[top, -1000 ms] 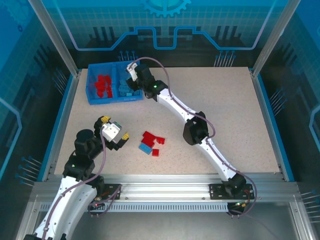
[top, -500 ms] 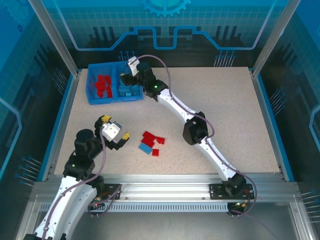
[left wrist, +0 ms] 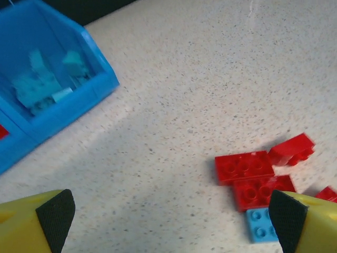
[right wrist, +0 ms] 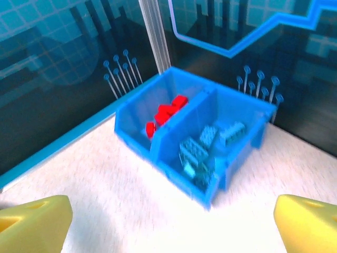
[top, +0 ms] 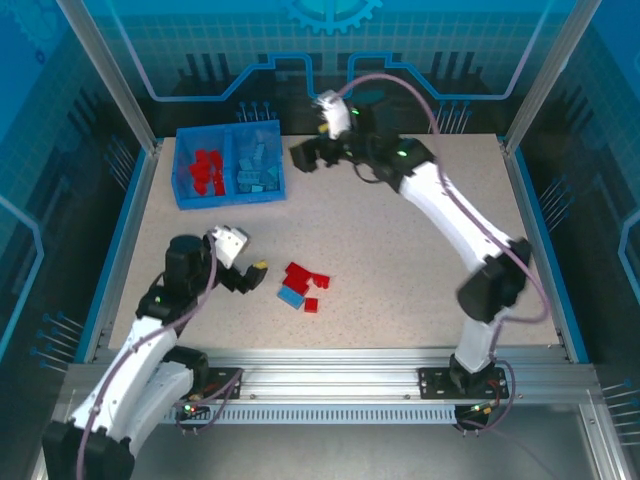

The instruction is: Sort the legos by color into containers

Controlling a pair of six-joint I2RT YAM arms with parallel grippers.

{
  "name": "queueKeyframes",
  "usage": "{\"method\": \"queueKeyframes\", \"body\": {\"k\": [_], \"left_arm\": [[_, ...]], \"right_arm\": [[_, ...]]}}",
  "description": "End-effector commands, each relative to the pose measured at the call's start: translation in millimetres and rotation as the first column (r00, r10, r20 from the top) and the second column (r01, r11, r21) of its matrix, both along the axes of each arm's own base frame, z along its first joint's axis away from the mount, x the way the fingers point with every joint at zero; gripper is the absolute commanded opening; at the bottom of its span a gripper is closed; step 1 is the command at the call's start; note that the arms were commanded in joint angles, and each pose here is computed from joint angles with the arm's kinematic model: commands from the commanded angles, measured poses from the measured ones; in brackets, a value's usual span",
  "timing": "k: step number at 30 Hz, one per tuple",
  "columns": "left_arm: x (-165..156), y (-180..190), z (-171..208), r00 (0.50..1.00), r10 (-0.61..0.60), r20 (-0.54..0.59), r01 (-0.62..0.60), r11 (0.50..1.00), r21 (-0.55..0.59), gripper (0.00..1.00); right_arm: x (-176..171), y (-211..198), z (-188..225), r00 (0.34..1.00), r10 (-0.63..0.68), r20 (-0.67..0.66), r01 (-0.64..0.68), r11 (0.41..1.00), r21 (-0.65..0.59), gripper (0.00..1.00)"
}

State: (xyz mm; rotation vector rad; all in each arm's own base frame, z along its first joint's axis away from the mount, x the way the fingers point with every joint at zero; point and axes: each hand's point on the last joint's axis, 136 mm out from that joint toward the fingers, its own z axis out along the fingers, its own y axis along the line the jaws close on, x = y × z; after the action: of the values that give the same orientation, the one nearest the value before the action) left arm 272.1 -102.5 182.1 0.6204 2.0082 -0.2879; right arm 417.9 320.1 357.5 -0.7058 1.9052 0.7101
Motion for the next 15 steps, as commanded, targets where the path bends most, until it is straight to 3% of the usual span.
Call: {"method": "queueKeyframes", "body": {"k": [1, 4, 6, 9, 12, 15], "left_arm": [[11, -21, 29, 0.978, 0.052, -0.202, -0.097, 0.971, -0.219, 0.99], [14, -52, 25, 0.943, 0.005, -0.332, -0.093, 0.964, -0.248, 0.99], [11, -81, 15, 0.929, -0.06, -0.365, -0.021, 0.977, -0.213, 0.99], [-8, -127, -5, 0.895, -0.263, -0.36, 0.257, 0.964, -0.067, 0.99], [-17, -149, -30, 0.849, -0.418, -0.323, 0.475, 0.872, 0.12, 0.99], [-18, -161, -53, 0.785, -0.576, -0.227, 0.619, 0.742, 0.259, 0.99]], "right_arm": [[-36, -34, -49, 0.993, -0.011, -0.121, 0.006, 0.999, -0.038, 1.0], [-71, -74, -85, 0.979, -0.086, -0.187, 0.063, 0.99, -0.126, 1.0], [-94, -95, -108, 0.968, -0.122, -0.221, 0.084, 0.981, -0.176, 1.0], [-121, -124, -132, 0.955, -0.177, -0.237, 0.127, 0.969, -0.214, 1.0], [-136, -149, -141, 0.939, -0.255, -0.229, 0.205, 0.953, -0.223, 1.0], [-143, -166, -142, 0.929, -0.307, -0.209, 0.268, 0.943, -0.197, 1.0]]}}
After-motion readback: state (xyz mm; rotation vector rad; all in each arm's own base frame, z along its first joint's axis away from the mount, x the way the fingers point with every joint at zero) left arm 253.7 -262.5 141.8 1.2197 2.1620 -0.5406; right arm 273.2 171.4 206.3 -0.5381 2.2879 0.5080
